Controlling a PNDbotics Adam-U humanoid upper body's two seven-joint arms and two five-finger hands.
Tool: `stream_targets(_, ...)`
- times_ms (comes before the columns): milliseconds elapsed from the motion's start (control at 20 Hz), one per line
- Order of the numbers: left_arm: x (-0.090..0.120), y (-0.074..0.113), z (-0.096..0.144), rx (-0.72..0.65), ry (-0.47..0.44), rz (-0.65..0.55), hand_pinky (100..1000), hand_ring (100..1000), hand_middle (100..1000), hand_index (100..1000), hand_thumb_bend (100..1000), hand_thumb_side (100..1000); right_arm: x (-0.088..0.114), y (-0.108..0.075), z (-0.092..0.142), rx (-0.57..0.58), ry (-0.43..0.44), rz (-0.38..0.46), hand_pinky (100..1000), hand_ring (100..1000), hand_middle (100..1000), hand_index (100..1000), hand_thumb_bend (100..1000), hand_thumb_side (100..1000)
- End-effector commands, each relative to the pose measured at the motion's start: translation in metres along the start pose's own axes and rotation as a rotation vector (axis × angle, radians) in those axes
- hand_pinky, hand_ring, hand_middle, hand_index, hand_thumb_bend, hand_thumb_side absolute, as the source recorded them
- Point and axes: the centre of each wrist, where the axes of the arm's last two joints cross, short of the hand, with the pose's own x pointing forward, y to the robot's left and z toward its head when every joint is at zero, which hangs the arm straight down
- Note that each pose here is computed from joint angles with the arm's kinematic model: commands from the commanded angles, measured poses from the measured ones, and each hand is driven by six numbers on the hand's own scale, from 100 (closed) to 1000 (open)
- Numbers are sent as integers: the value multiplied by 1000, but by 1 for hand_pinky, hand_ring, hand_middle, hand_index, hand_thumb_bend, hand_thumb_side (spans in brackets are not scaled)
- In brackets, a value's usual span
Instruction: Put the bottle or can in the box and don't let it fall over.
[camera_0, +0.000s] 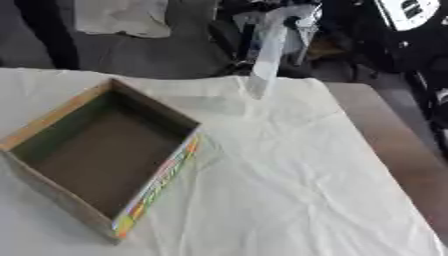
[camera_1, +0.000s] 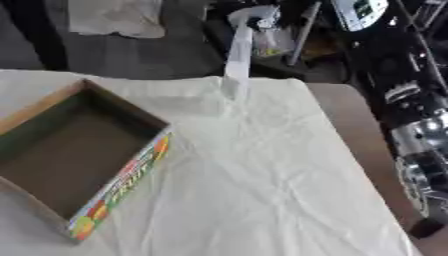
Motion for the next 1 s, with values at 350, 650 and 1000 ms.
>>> stream_targets(350, 7, 2, -2, -8, -21, -3, 959, 578, 709, 602, 192, 857, 28, -15, -1, -18, -119, 36, 630, 191, 279, 479, 111, 100)
stream_targets(650, 7, 2, -2, -11, -19, 0, 959, 579, 709, 603, 193, 855, 40, -12, -11, -1, -187, 34, 630, 190, 278, 479, 102, 100)
stream_targets(1000, 6, 3, -2, -13, -13, -1, 958, 580, 710, 604, 195, 851, 62, -18, -21, -14, -289, 8, 634, 185, 276, 479, 100, 100)
